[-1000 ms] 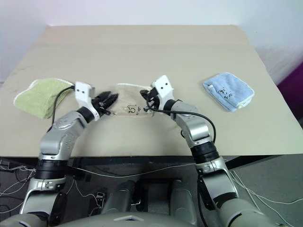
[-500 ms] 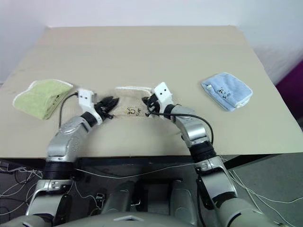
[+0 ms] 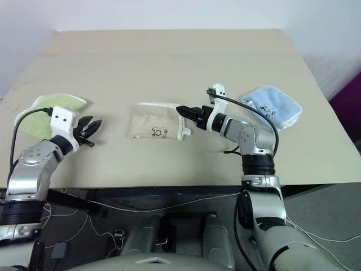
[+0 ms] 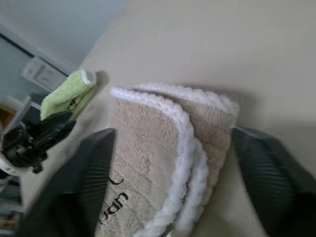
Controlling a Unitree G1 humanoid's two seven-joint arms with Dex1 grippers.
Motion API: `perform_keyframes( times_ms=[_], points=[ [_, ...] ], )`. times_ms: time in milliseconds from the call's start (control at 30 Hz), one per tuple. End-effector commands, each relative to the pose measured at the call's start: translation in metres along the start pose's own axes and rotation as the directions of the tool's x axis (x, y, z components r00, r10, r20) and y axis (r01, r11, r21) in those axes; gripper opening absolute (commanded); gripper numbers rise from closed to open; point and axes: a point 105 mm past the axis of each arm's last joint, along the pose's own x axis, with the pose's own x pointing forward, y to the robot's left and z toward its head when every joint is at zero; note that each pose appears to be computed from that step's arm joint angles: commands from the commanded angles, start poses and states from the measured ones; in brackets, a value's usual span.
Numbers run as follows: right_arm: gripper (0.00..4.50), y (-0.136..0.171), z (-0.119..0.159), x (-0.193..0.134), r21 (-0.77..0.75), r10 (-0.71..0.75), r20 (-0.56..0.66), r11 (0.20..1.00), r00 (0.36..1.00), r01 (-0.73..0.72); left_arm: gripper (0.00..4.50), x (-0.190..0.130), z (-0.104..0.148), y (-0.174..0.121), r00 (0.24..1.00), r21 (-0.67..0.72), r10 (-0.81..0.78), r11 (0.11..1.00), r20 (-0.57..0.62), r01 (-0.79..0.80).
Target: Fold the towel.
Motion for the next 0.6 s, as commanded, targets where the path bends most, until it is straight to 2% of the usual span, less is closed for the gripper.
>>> perform_keyframes(
  times_ms=[33, 333, 600],
  points=[
    [4.46, 0.008, 0.0, 0.008, 0.026, 0.027, -0.022, 0.999, 0.999, -0.026, 1.54, -0.004, 0.006, -0.004, 0.999, 0.028, -0.002, 1.0, 0.032, 0.001],
    [4.46, 0.02, -0.032, 0.023, 0.098, 0.083, -0.149, 0.993, 0.985, -0.069, 1.54, -0.007, 0.009, -0.009, 0.999, 0.028, -0.016, 1.0, 0.045, 0.015],
    [4.46, 0.044, -0.036, 0.034, 0.214, 0.163, -0.141, 0.968, 0.976, -0.131, 1.54, -0.003, 0.012, -0.012, 0.998, 0.022, -0.022, 1.0, 0.059, 0.021]
  ],
)
